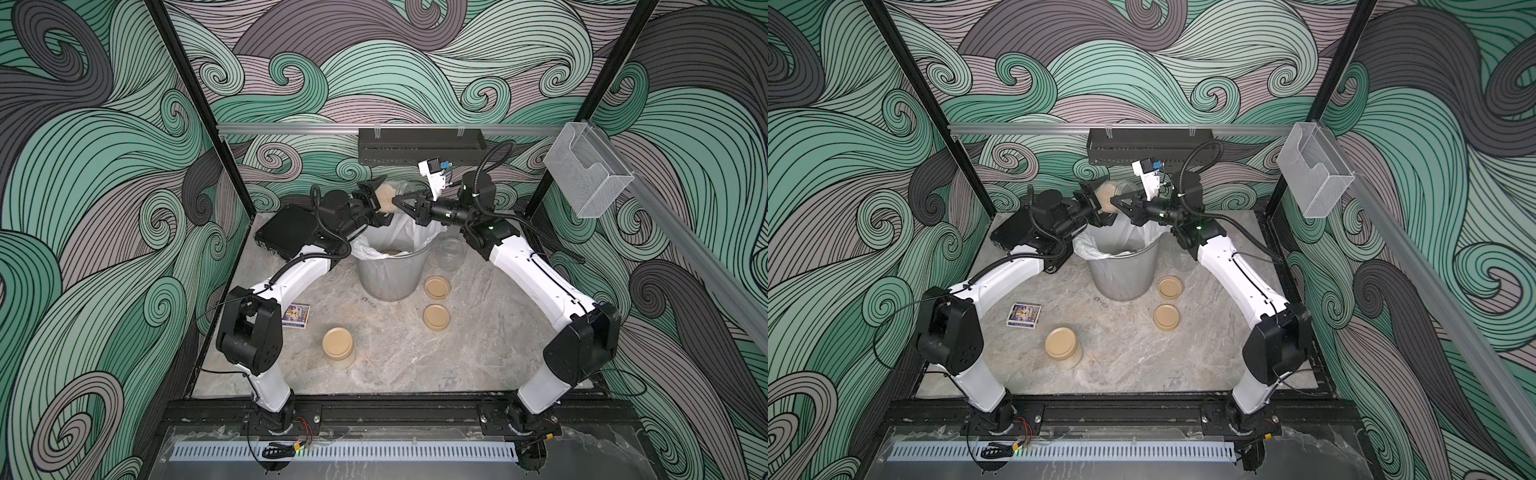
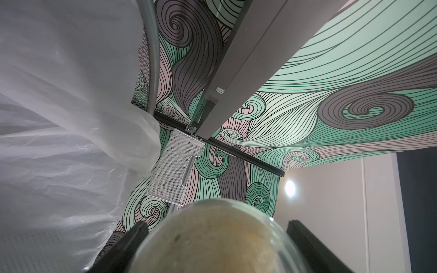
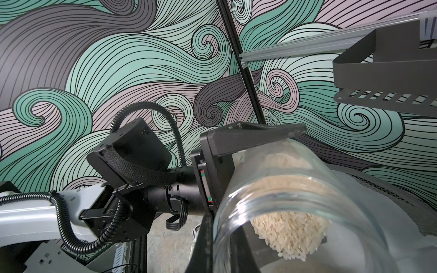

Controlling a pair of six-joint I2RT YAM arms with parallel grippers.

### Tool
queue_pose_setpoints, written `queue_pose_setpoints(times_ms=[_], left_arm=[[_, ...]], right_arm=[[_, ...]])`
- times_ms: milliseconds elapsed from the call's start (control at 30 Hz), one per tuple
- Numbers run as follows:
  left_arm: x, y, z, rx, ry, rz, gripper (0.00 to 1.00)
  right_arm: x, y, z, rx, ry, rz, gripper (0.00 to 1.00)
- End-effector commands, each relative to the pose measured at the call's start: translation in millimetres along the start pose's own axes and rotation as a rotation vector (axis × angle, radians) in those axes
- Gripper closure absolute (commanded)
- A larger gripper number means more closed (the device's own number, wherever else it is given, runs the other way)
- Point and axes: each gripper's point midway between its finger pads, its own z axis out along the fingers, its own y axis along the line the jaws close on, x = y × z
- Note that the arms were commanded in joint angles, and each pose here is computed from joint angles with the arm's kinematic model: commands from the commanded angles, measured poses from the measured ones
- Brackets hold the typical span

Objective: Empty moldy rice from jars
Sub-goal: Pour the moldy rice from the jar into the trash bin.

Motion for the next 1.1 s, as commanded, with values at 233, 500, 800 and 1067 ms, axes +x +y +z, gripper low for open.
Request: queue_pose_setpoints(times_ms=[233, 500, 800, 1067], left_arm=[[17, -21, 3, 0.071, 0.033, 0.120, 0.45], [15, -39, 1, 0.088, 0.018, 0.230, 0.45], [14, -57, -8, 0.059, -0.026, 0.430, 0.46], [2, -67, -22, 0.028, -0.123, 0.579, 0.46]], right_arm=[[-16, 19, -18, 0.015, -0.062, -0.076, 0.39], [-9, 6, -75, 0.183, -0.072, -0.032, 0.30], [47, -7, -155, 0.429, -0.013, 0.032, 0.27], [115, -15, -212, 0.629, 0.020, 0.132, 0.25]])
